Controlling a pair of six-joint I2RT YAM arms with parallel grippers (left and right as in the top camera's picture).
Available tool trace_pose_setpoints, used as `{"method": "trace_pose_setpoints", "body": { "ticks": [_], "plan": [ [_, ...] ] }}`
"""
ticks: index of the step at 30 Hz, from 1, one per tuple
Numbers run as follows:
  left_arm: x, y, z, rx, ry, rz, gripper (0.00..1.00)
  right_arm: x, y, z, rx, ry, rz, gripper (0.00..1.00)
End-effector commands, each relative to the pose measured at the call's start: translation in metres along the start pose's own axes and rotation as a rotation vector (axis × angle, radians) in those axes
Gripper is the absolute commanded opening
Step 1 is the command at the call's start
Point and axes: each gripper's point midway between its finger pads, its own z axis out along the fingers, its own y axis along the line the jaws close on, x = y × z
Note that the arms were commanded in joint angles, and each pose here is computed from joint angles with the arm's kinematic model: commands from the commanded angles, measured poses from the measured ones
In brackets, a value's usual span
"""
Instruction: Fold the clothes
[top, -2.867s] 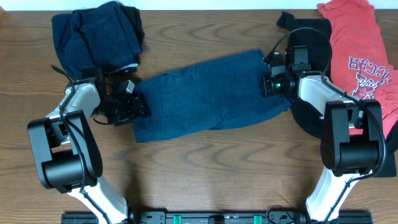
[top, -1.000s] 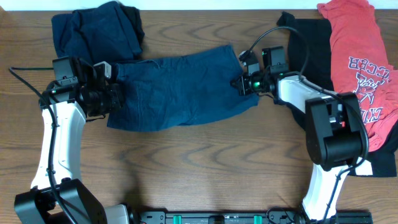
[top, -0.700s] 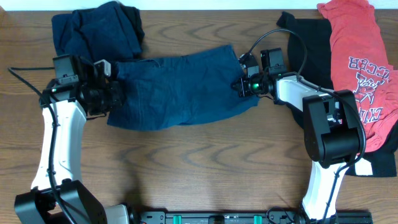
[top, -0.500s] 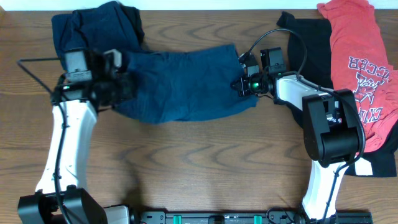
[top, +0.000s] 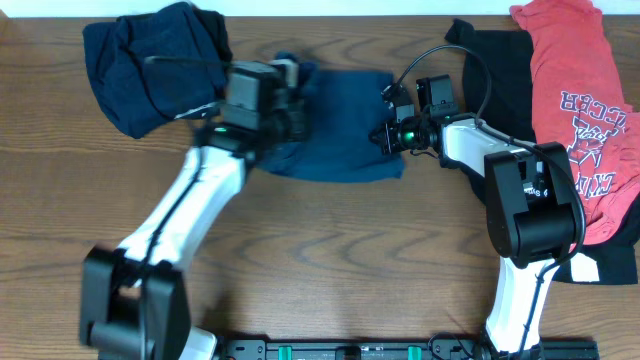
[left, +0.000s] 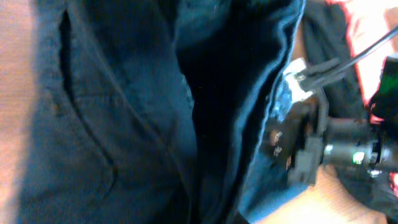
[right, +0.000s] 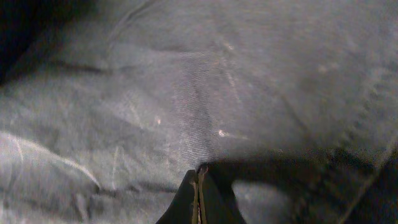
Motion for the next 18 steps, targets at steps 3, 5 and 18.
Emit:
{"method": "trace_pose_setpoints", "body": {
  "ticks": [3,5,18],
  "plan": [
    [-0.012,-0.024,0.036,0.042,-0.074,-0.005,0.06,0.045,-0.015,0.024,0.051,0.121,0.066,0.01],
    [-0.016,-0.029,0.046,0.066,-0.100,-0.027,0.06,0.045,-0.015,0.024,0.051,0.124,0.068,0.01],
    [-0.009,-0.059,0.069,0.151,-0.122,0.009,0.90,0.033,-0.014,0.021,0.015,0.076,0.087,0.01]
  ]
}}
